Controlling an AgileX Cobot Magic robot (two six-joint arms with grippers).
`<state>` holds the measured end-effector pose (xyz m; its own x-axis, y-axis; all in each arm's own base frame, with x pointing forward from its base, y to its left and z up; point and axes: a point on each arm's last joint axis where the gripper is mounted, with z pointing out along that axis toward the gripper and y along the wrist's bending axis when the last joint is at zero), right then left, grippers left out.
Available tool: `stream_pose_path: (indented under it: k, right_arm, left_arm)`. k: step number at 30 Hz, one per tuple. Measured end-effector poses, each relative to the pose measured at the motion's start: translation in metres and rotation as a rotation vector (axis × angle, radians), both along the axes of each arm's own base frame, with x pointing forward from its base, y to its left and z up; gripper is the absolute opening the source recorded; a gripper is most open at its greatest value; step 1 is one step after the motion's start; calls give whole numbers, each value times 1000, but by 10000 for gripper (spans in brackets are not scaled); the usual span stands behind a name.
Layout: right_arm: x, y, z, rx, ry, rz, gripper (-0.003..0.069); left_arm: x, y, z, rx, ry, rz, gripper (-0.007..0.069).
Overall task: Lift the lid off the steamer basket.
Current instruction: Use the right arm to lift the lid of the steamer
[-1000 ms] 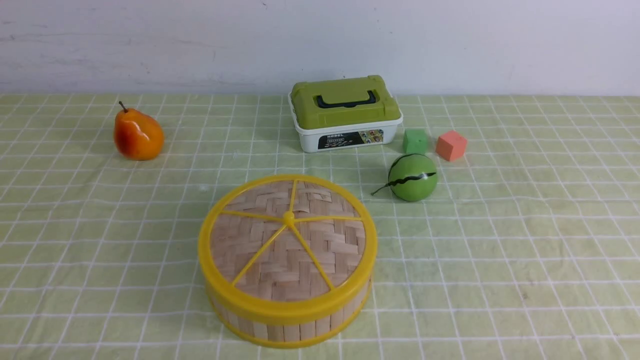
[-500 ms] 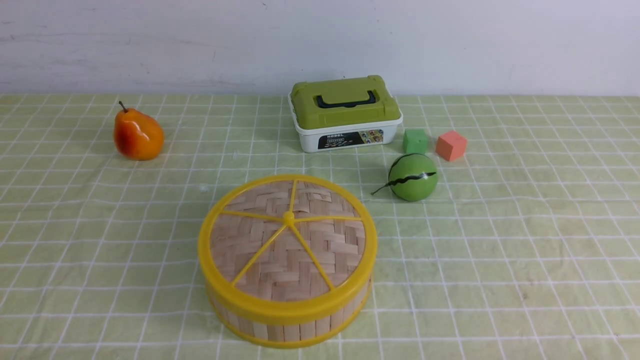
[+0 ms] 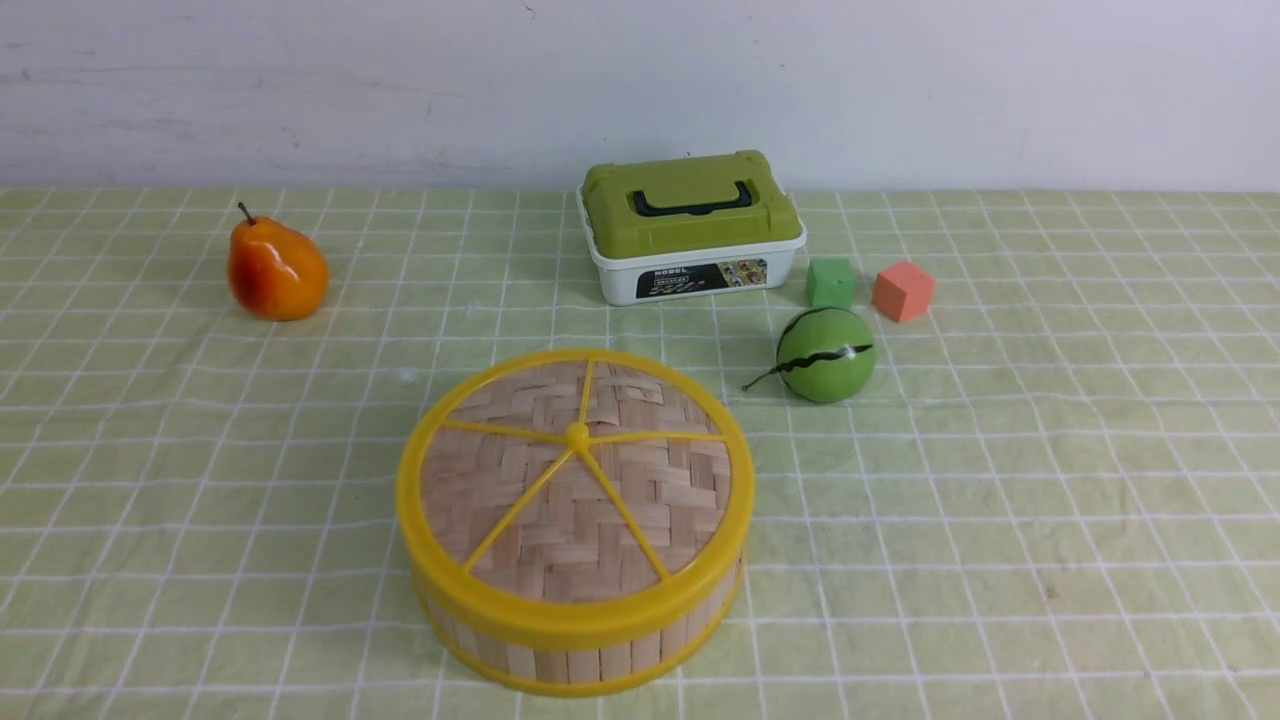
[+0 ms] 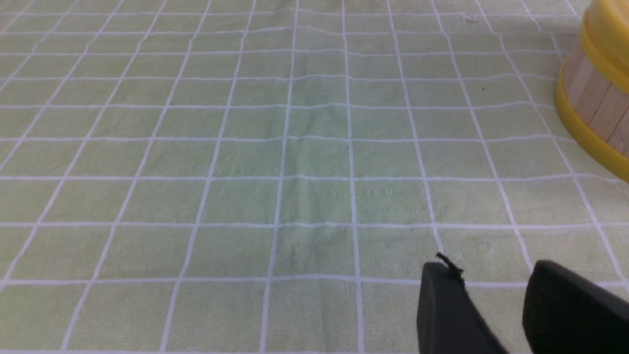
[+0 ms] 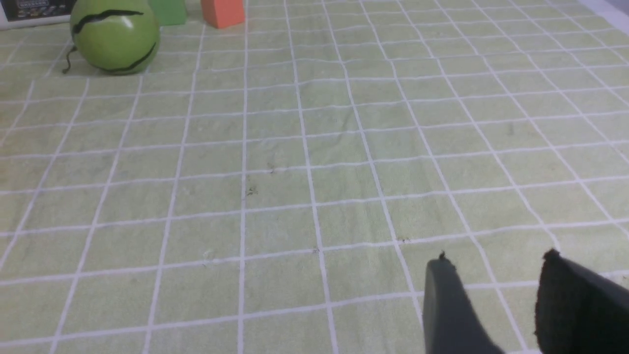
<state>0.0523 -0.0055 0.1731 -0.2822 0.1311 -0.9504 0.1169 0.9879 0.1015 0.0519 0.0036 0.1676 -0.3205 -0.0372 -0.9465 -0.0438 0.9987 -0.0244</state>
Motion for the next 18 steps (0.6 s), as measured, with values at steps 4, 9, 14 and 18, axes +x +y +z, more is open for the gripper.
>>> stream_pose_path:
  k: [4,9,14,18]
  right_arm:
    - [0,1,0,92,-6,-14,241]
    - [0,8,0,456,-23,-52,241]
    - [1,20,3,1135,-4,-120,241]
    - [1,21,3,1209,5,-129,241]
  left_arm:
    - [0,0,0,0,0,0,239]
    - [0,0,0,0,0,0,239]
    - [0,0,0,0,0,0,239]
    - [0,0,0,0,0,0,239]
